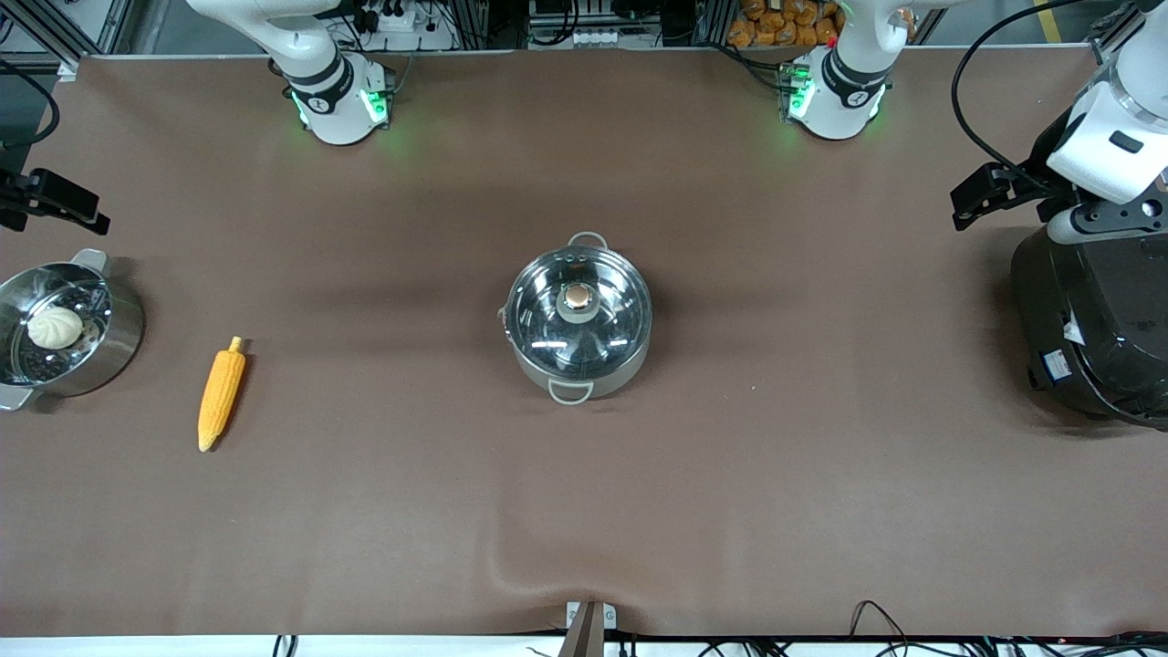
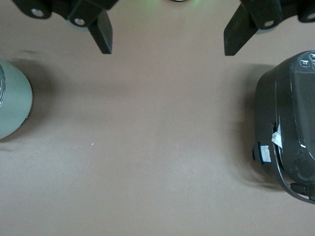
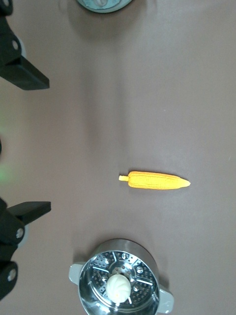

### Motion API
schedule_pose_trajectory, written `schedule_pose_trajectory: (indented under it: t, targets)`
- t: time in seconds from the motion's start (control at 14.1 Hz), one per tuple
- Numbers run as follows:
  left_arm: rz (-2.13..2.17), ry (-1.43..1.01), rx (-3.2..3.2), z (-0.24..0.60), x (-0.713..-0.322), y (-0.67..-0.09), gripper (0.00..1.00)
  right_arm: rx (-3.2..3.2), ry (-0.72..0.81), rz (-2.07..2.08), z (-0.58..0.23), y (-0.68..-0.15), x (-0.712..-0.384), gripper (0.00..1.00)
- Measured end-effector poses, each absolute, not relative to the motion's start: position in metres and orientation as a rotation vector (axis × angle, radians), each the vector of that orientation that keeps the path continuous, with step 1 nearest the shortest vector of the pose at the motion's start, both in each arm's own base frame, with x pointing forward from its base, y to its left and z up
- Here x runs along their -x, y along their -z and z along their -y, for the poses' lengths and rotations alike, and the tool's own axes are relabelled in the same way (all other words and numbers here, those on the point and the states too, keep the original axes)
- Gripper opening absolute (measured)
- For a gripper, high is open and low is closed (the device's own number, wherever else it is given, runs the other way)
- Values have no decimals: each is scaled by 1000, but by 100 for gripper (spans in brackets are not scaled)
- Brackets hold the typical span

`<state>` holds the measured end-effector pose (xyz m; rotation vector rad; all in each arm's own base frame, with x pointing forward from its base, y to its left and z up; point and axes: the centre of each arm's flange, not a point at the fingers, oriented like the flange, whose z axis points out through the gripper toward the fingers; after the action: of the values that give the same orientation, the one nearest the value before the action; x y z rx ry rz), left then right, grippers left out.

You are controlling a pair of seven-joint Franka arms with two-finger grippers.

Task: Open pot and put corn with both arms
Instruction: 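Move the left gripper to the lid knob while the right gripper reaches corn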

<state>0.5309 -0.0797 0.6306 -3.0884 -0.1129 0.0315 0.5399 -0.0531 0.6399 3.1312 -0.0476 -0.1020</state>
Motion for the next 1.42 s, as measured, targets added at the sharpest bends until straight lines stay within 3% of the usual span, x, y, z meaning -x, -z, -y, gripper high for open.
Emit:
schedule_pose_trajectory:
  t: [0.57,0.78,0.99,1.13,1.42]
  targets:
    - [94,-37,3094,86,-538,-627,100,-3129,136,67,66,-625,-544,100]
    - [39,-76,3106,160,-547,-598,100,-3106,228,116,85,-543,-585,100]
    - [243,-36,3133,269,-559,-560,100,-3080,289,161,120,-449,-622,100]
    - [420,-12,3151,336,-561,-534,100,-3075,322,154,142,-404,-629,100]
    - [658,-41,3130,450,-543,-455,100,-3069,240,149,149,-339,-627,100]
